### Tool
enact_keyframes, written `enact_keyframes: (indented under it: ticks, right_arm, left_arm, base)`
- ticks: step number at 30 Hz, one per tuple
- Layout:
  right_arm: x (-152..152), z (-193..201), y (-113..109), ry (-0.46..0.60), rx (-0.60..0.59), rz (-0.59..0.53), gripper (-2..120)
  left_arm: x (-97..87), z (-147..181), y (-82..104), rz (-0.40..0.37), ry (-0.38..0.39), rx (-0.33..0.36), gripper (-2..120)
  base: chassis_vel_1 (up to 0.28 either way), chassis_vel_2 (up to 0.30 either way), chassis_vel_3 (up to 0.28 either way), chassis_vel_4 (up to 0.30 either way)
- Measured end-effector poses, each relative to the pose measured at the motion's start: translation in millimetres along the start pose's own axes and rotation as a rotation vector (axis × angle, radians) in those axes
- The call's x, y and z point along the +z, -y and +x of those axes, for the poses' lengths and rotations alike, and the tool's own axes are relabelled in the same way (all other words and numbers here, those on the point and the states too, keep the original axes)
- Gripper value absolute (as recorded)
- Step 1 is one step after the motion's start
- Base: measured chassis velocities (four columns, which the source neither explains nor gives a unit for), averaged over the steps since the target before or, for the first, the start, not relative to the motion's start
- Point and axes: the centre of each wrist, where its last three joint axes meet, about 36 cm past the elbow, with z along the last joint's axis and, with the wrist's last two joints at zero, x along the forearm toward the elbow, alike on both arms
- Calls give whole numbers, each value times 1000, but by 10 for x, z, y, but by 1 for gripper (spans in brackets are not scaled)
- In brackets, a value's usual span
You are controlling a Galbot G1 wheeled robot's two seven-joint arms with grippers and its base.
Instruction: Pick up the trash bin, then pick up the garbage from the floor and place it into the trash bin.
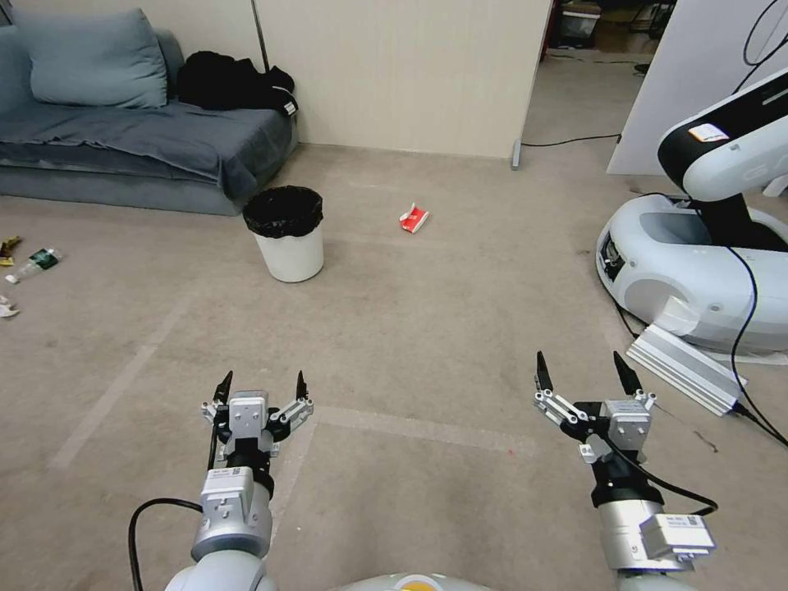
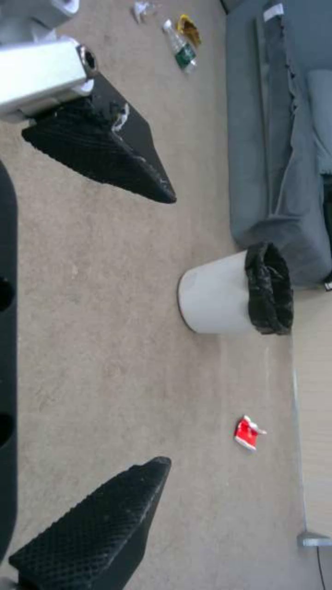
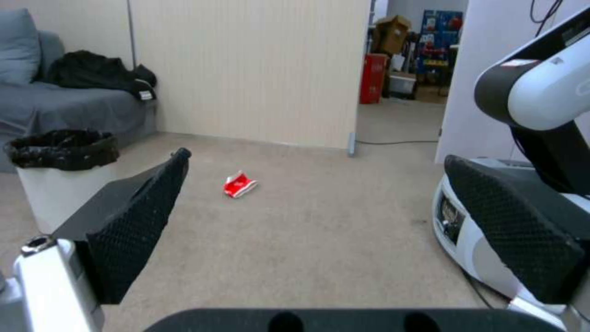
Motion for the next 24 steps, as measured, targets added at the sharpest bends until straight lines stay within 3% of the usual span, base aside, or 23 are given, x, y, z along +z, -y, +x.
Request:
enact_keyframes:
  ticks: [7,24]
  right_arm:
    - [0,-1,2,2,-2,1,100]
    - [23,1,12,3,-8,5,100]
  left_arm:
    - [2,4,2,-4,0,1,100]
    - [-7,8,-1,-12,5,8,100]
  base:
    - [-141,148,130,-127]
    - [-213,217,226,-221]
